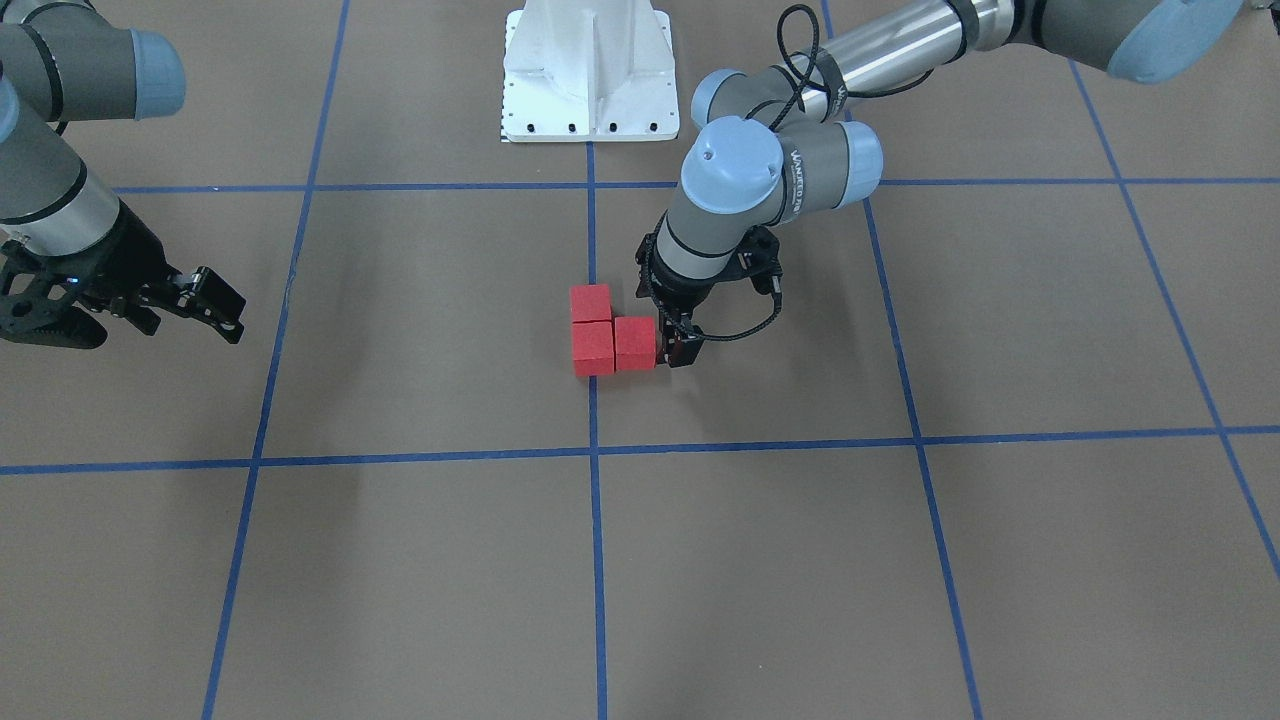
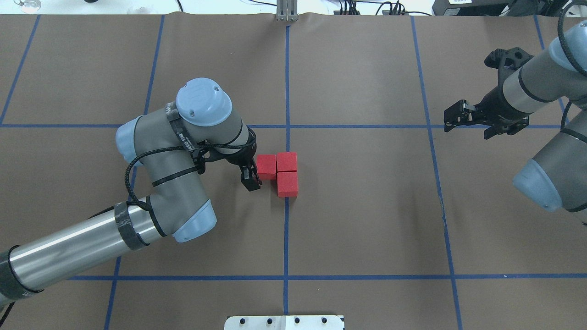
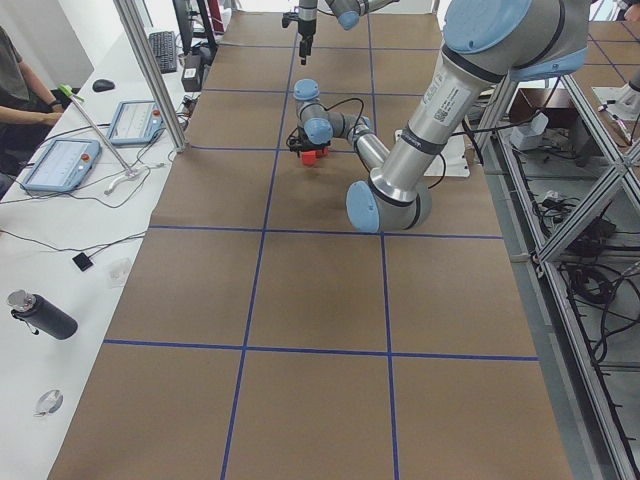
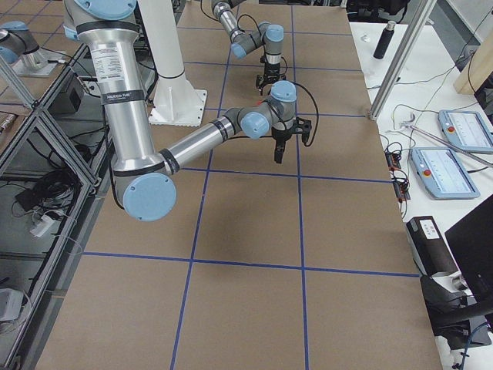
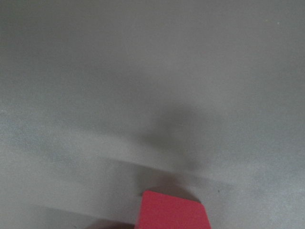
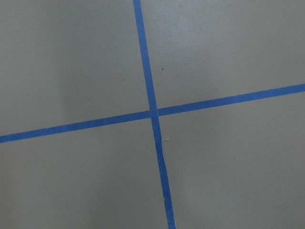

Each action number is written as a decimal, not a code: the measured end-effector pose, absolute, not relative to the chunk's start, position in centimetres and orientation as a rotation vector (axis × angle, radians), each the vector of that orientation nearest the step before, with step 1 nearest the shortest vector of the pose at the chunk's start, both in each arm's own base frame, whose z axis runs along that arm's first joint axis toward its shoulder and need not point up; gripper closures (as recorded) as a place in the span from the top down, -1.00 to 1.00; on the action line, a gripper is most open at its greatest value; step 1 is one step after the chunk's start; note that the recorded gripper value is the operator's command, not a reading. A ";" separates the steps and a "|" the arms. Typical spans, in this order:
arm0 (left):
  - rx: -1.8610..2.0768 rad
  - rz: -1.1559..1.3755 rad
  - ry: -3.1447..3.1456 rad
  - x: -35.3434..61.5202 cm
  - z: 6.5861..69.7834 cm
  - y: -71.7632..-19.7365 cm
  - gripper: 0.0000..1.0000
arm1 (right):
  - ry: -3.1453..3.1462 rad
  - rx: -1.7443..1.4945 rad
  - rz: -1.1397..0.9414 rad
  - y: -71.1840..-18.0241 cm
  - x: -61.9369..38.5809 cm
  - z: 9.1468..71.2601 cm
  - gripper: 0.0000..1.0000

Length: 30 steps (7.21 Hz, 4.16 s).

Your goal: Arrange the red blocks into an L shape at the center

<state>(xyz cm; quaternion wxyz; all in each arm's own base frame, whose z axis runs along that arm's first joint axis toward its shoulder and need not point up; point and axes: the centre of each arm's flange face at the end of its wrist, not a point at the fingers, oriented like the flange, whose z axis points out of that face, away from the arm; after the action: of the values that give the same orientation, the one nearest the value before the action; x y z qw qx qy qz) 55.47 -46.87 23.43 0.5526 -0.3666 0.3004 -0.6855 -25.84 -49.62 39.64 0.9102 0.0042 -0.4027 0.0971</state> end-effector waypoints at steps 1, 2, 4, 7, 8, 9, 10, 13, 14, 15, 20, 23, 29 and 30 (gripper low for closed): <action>-0.880 -1.608 0.704 54.5 24.2 -46.0 1.00 | -0.831 0.009 0.201 -49.6 -25.8 39.6 1.00; -0.884 -1.602 0.697 54.3 24.7 -45.5 1.00 | -0.832 0.009 0.202 -49.6 -25.8 39.6 1.00; -0.886 -1.580 0.677 55.7 25.0 -44.1 1.00 | -0.831 0.008 0.203 -49.6 -25.8 39.6 1.00; -0.886 -1.570 0.668 56.8 25.0 -43.5 1.00 | -0.829 0.006 0.204 -49.6 -25.8 39.7 1.00; -0.887 -1.567 0.671 56.9 24.8 -43.4 1.00 | -0.828 0.006 0.204 -49.6 -25.8 39.8 1.00; -0.888 -1.564 0.674 56.9 24.6 -43.4 1.00 | -0.827 0.006 0.203 -49.6 -25.8 39.9 1.00; -0.890 -1.562 0.678 57.0 24.5 -43.4 1.00 | -0.826 0.006 0.203 -49.7 -25.9 39.9 1.00; -0.894 -1.556 0.689 57.1 24.4 -43.5 1.00 | -0.825 0.006 0.202 -49.7 -25.9 40.0 1.00; -0.894 -1.556 0.689 57.1 24.4 -43.5 1.00 | -0.825 0.005 0.202 -49.7 -25.9 40.0 1.00; -0.894 -1.556 0.689 57.1 24.3 -43.5 1.00 | -0.825 0.005 0.202 -49.7 -25.9 40.0 1.00; -0.866 -1.509 0.710 56.4 24.6 -43.7 1.00 | -0.824 0.005 0.202 -49.7 -25.9 40.0 1.00; -0.748 -1.307 0.815 50.6 26.9 -42.5 1.00 | -0.822 0.007 0.204 -49.9 -25.6 40.2 1.00; -0.216 -0.533 0.903 24.7 42.5 -42.4 1.00 | -0.822 0.031 0.091 -52.3 -16.1 46.5 1.00; -0.164 -0.423 0.903 19.7 46.0 -44.0 1.00 | -0.821 0.040 0.070 -52.6 -13.9 48.0 1.00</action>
<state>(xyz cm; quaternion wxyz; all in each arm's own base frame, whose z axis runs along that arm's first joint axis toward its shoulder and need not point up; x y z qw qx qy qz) 19.69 -44.01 46.00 0.8749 -0.0786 0.4327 -0.2028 -13.95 -52.56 48.00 0.9162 0.0194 -0.3989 0.0339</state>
